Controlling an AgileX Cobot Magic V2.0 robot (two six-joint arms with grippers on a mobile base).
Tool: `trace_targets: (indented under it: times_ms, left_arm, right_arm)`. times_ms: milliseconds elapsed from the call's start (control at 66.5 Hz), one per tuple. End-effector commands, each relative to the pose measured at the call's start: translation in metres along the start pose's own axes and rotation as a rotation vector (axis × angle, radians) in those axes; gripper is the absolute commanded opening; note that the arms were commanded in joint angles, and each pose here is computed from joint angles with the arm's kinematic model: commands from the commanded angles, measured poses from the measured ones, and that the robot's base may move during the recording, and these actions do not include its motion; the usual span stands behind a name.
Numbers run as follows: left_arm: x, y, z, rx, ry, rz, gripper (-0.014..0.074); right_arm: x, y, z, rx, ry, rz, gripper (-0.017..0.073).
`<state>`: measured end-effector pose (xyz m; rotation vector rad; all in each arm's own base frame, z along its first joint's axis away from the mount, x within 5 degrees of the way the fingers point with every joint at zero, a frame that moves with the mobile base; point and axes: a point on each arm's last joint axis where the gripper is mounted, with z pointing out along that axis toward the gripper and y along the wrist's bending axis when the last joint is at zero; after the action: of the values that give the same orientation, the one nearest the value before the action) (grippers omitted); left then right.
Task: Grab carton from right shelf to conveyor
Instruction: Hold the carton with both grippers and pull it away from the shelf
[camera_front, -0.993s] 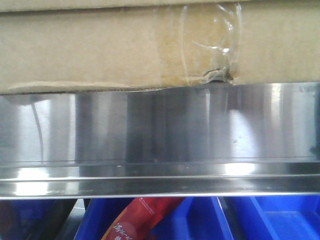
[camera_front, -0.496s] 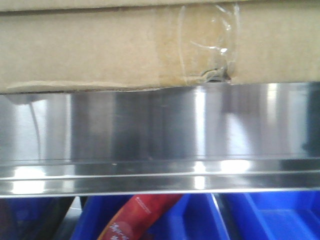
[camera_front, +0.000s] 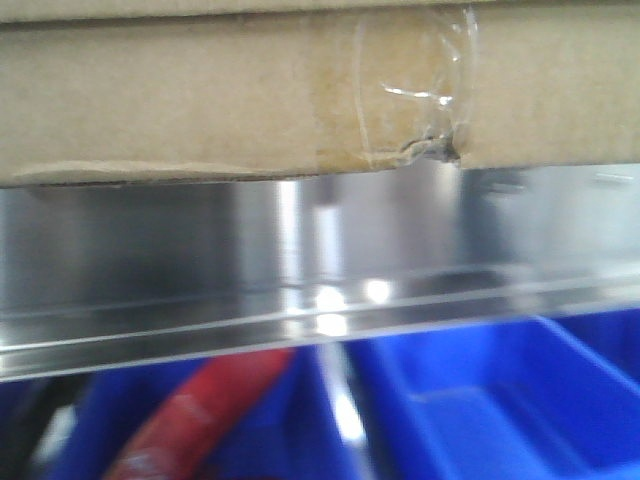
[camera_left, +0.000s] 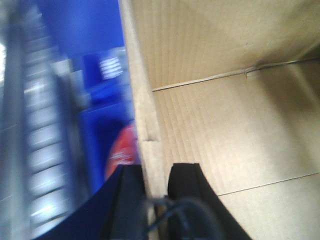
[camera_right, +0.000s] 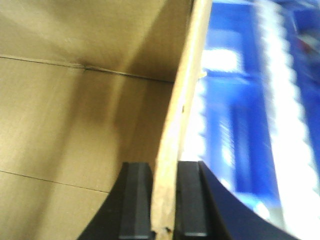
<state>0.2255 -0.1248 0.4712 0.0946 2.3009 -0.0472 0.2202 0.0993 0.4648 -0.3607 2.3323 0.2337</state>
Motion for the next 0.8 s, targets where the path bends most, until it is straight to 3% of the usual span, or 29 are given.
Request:
trace_targets:
  times_ms: [0,782]
  left_arm:
    - [-0.0027,-0.0050,-0.0057,0.056,-0.046,0.002,-0.0017]
    - [-0.0030,-0.0046,-0.0057,0.051,-0.048,0.003,-0.0017]
  right_arm:
    - [-0.0048,0.0043,-0.0031,-0.036,-0.059,-0.006,-0.0067]
    - [-0.0118,0.0051,-0.0038,-0.045,-0.136,-0.005,-0.0067]
